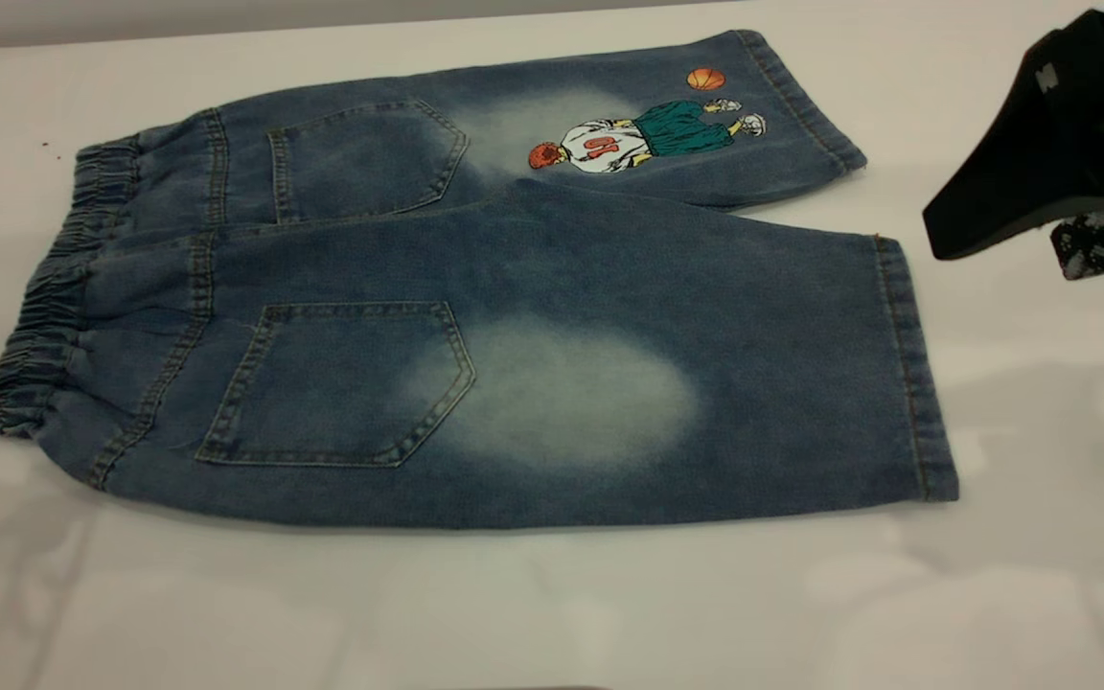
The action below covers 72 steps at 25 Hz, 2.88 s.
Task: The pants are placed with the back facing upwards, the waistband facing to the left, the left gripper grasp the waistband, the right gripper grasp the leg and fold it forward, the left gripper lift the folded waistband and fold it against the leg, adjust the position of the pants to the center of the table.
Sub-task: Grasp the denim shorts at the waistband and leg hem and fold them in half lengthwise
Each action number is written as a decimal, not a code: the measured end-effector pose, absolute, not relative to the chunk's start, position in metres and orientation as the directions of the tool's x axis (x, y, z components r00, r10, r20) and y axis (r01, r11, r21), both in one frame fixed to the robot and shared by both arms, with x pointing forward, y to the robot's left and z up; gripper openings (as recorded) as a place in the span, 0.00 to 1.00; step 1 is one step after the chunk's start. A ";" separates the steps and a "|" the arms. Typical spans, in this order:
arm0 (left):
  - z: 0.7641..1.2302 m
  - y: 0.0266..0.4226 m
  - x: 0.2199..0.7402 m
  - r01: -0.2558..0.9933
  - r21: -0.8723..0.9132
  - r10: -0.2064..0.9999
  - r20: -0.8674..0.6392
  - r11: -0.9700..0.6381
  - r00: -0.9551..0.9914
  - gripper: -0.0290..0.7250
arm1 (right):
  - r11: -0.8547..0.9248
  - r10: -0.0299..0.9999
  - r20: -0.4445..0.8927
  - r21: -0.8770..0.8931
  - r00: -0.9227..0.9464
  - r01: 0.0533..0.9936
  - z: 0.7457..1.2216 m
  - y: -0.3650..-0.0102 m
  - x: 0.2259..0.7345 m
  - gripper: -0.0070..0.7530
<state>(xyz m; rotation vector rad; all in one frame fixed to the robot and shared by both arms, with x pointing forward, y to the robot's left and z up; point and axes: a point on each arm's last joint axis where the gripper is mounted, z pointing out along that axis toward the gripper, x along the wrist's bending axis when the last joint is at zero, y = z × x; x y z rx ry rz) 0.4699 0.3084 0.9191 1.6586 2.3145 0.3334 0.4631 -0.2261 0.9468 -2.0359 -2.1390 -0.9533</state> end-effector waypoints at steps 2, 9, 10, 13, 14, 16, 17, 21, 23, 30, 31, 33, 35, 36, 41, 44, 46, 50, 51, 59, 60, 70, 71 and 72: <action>0.910 0.309 0.475 0.886 0.344 0.950 -0.076 0.310 -0.303 0.82 | -0.049 0.892 0.430 0.401 -0.141 0.915 0.947 -0.226 0.463 0.71; 0.881 0.310 0.496 0.873 0.354 0.941 -0.089 0.335 -0.325 0.82 | -0.047 0.892 0.430 0.403 -0.143 0.914 0.947 -0.226 0.463 0.71; 0.877 0.310 0.500 0.870 0.358 0.941 -0.096 0.338 -0.326 0.82 | -0.047 0.892 0.430 0.403 -0.143 0.914 0.947 -0.226 0.463 0.71; 0.866 0.309 0.513 0.866 0.366 0.940 -0.108 0.340 -0.323 0.82 | -0.047 0.892 0.430 0.403 -0.143 0.914 0.947 -0.226 0.463 0.71; 0.862 0.309 0.517 0.867 0.365 0.940 -0.109 0.339 -0.322 0.82 | -0.047 0.892 0.430 0.403 -0.143 0.914 0.947 -0.226 0.463 0.71; 0.856 0.309 0.521 0.868 0.362 0.940 -0.111 0.340 -0.322 0.82 | -0.047 0.892 0.430 0.403 -0.143 0.914 0.947 -0.226 0.463 0.71; 0.852 0.309 0.522 0.869 0.360 0.940 -0.113 0.340 -0.321 0.82 | -0.047 0.892 0.430 0.403 -0.143 0.914 0.947 -0.226 0.463 0.71; 0.843 0.308 0.524 0.873 0.346 0.939 -0.113 0.344 -0.325 0.82 | -0.047 0.892 0.430 0.403 -0.143 0.914 0.947 -0.226 0.463 0.71; 0.838 0.308 0.525 0.874 0.343 0.939 -0.115 0.344 -0.324 0.82 | -0.047 0.892 0.430 0.403 -0.143 0.914 0.947 -0.226 0.463 0.71; 0.831 0.303 0.532 0.860 0.383 0.942 -0.146 0.337 -0.304 0.75 | -0.046 0.891 0.430 0.403 -0.145 0.914 0.947 -0.226 0.463 0.71; 0.831 0.303 0.532 0.861 0.383 0.942 -0.146 0.335 -0.302 0.72 | -0.046 0.891 0.430 0.403 -0.145 0.914 0.947 -0.226 0.463 0.71; 0.831 0.301 0.533 0.860 0.389 0.944 -0.150 0.330 -0.294 0.59 | -0.046 0.890 0.431 0.401 -0.145 0.915 0.947 -0.226 0.463 0.71; 0.831 0.300 0.534 0.856 0.397 0.944 -0.155 0.330 -0.292 0.44 | -0.048 0.888 0.437 0.394 -0.142 0.918 0.947 -0.225 0.463 0.71; 0.831 0.299 0.534 0.856 0.399 0.944 -0.157 0.329 -0.290 0.35 | -0.050 0.885 0.444 0.386 -0.138 0.921 0.947 -0.225 0.462 0.71; 0.838 0.298 0.535 0.851 0.412 0.945 -0.160 0.327 -0.286 0.16 | -0.075 0.889 0.453 0.275 -0.060 0.959 0.923 -0.228 0.445 0.71; 0.853 0.299 0.535 0.840 0.434 0.946 -0.161 0.325 -0.282 0.16 | -0.103 0.896 0.444 0.182 0.011 0.978 0.902 -0.230 0.436 0.71; 0.862 0.299 0.535 0.830 0.453 0.946 -0.165 0.324 -0.279 0.16 | -0.121 0.895 0.443 0.139 0.047 0.983 0.891 -0.229 0.437 0.71; 0.871 0.299 0.535 0.825 0.464 0.947 -0.164 0.322 -0.277 0.16 | -0.128 0.897 0.437 0.095 0.074 0.987 0.865 -0.229 0.442 0.71; 0.871 0.299 0.534 0.825 0.464 0.947 -0.163 0.321 -0.277 0.16 | -0.138 0.893 0.442 0.082 0.088 0.987 0.859 -0.228 0.443 0.71; 0.872 0.299 0.534 0.829 0.459 0.947 -0.159 0.320 -0.278 0.16 | -0.162 0.869 0.483 0.070 0.109 0.984 0.828 -0.222 0.462 0.70; 0.871 0.300 0.533 0.832 0.453 0.947 -0.156 0.320 -0.280 0.16 | -0.161 0.867 0.485 0.064 0.110 0.985 0.825 -0.221 0.463 0.70; 0.871 0.300 0.533 0.832 0.454 0.947 -0.156 0.320 -0.279 0.16 | -0.148 0.814 0.574 0.048 0.094 0.988 0.813 -0.209 0.485 0.66; 0.871 0.300 0.533 0.832 0.454 0.948 -0.155 0.319 -0.279 0.16 | -0.149 0.813 0.575 0.054 0.091 0.987 0.813 -0.209 0.488 0.63; 0.871 0.300 0.533 0.832 0.454 0.948 -0.155 0.319 -0.279 0.16 | -0.152 0.813 0.575 0.057 0.092 0.987 0.814 -0.209 0.489 0.60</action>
